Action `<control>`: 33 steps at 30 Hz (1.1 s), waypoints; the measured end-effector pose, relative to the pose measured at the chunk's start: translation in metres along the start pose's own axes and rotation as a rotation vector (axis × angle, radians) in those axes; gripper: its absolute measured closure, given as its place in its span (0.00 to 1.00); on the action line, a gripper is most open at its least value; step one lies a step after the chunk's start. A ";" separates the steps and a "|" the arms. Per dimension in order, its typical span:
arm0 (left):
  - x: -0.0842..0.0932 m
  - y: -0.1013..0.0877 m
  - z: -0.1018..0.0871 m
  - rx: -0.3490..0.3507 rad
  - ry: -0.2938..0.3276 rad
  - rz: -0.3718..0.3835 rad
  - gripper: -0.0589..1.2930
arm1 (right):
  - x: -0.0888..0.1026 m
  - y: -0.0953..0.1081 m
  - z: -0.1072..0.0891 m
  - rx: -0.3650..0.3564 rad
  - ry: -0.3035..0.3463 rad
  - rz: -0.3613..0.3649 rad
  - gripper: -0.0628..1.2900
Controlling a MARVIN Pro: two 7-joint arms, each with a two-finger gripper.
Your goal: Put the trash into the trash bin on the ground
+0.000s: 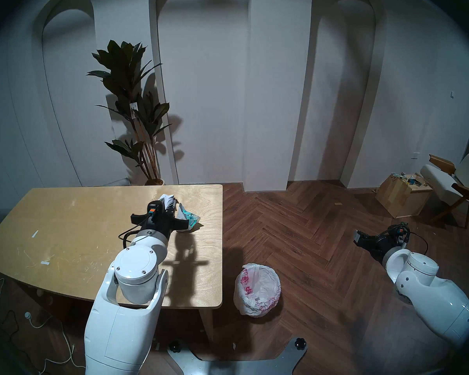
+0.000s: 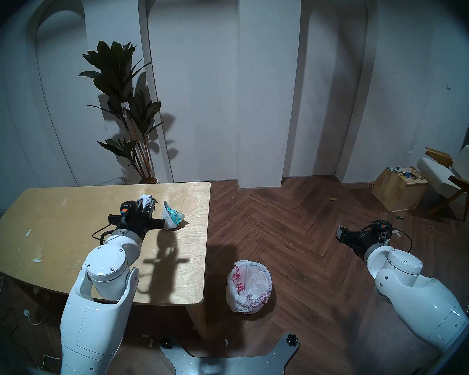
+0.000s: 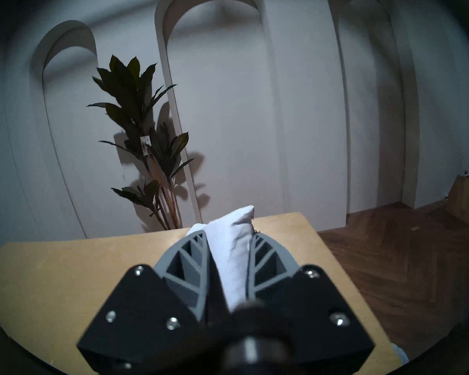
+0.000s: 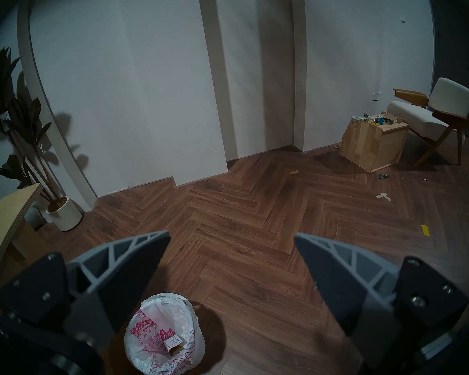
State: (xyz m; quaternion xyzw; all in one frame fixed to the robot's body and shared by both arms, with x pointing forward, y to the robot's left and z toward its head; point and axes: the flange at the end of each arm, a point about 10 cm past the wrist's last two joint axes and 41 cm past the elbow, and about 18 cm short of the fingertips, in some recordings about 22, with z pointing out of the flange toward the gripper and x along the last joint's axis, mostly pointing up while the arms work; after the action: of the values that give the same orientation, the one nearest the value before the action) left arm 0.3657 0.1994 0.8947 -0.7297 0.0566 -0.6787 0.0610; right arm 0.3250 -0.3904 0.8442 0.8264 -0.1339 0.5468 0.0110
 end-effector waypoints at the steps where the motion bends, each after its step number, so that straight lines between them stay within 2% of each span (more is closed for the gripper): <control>1: 0.006 0.007 0.001 -0.017 0.008 -0.003 0.80 | 0.000 0.000 0.000 0.000 0.000 0.000 0.05; 4: 0.017 0.024 0.003 -0.058 0.022 -0.010 0.80 | 0.000 0.000 0.000 0.001 0.001 -0.001 0.05; 6: 0.027 0.043 0.004 -0.099 0.032 -0.018 0.81 | 0.000 0.000 0.000 0.001 0.001 -0.001 0.05; 11: 0.039 0.073 0.009 -0.160 0.040 -0.030 0.81 | 0.000 0.000 0.000 0.002 0.001 -0.002 0.05; 16: 0.029 0.102 0.025 -0.206 0.009 -0.038 0.84 | 0.000 0.000 0.000 0.002 0.002 -0.002 0.05; 19: 0.022 0.114 0.034 -0.224 0.000 -0.038 0.84 | 0.001 0.000 0.000 0.003 0.002 -0.003 0.05; 27: 0.011 0.135 0.055 -0.251 -0.012 -0.034 0.84 | 0.001 0.000 0.000 0.004 0.003 -0.004 0.05; 33: 0.010 0.152 0.068 -0.281 -0.008 -0.027 0.84 | 0.001 0.000 0.001 0.004 0.003 -0.004 0.05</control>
State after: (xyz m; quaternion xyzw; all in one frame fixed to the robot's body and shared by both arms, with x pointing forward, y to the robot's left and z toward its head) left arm 0.4343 0.0487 0.8744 -0.7346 0.1408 -0.6618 -0.0508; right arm 0.3258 -0.3904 0.8448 0.8258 -0.1310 0.5484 0.0107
